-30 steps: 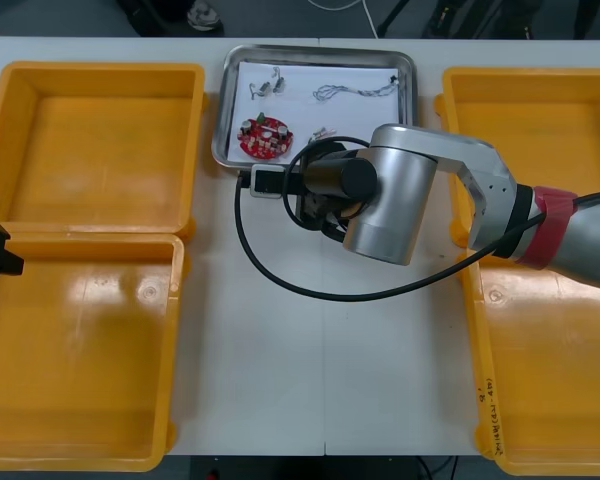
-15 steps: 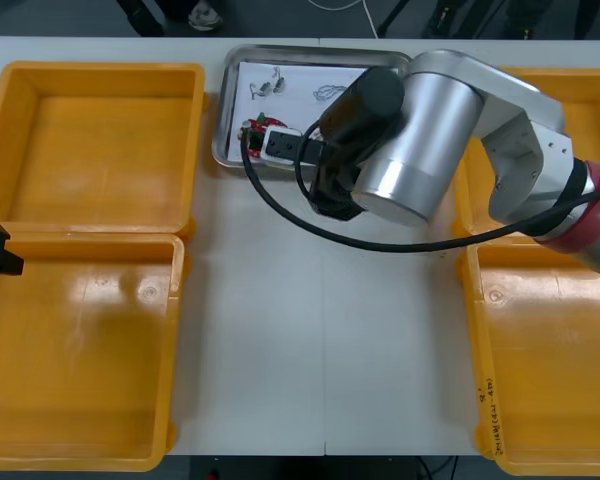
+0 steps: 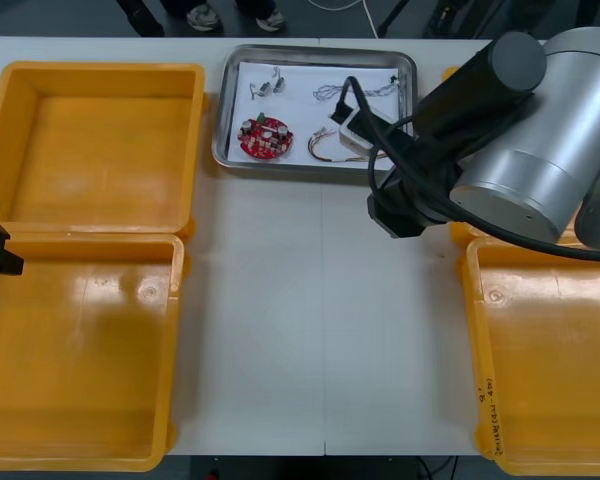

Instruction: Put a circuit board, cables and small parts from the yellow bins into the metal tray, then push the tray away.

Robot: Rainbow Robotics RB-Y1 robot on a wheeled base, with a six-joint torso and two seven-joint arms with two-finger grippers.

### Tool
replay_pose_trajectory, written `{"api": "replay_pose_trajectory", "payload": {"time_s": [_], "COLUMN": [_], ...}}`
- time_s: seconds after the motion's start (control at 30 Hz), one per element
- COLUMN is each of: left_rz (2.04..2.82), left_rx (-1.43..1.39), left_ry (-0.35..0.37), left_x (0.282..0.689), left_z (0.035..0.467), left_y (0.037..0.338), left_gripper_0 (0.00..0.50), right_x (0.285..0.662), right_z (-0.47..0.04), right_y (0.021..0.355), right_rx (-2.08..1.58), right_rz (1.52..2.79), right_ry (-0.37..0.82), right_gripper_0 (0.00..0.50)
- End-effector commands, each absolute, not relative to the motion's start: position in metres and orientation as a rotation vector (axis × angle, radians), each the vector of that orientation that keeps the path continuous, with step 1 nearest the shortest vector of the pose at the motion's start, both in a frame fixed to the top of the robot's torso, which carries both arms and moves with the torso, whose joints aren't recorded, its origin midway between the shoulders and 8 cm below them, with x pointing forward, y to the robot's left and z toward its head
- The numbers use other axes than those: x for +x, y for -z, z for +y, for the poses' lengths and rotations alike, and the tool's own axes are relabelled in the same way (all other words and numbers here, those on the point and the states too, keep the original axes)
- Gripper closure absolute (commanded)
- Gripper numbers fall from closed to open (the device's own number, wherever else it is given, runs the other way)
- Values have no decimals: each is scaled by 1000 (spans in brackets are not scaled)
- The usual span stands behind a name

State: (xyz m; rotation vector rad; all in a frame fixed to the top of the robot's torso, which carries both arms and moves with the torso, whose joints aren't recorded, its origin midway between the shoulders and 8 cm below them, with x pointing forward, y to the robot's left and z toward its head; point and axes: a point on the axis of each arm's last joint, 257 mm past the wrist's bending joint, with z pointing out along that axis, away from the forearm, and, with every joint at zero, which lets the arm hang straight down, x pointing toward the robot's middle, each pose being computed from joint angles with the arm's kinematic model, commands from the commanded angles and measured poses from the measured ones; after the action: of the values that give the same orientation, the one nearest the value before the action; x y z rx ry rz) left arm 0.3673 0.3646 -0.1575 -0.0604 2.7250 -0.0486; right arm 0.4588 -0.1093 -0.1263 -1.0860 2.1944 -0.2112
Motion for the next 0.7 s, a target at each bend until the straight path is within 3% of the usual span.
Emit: {"api": "replay_pose_trajectory", "payload": {"time_s": [0.03, 0.4, 0.7], "left_rz": [2697, 2697, 2697], "left_rx": [29, 29, 29], "left_ry": [-59, -59, -59], "left_x": [365, 365, 365], "left_z": [383, 383, 383], "left_y": [142, 142, 142], "left_gripper_0": [0, 0, 0], "right_x": [452, 429, 426], "right_z": [-155, -228, -290], "right_y": [110, 111, 110], "right_rx": [-844, -362, -104], "right_rz": [2269, 2478, 2532], "right_ry": [218, 110, 114], "right_gripper_0": [0, 0, 0]}}
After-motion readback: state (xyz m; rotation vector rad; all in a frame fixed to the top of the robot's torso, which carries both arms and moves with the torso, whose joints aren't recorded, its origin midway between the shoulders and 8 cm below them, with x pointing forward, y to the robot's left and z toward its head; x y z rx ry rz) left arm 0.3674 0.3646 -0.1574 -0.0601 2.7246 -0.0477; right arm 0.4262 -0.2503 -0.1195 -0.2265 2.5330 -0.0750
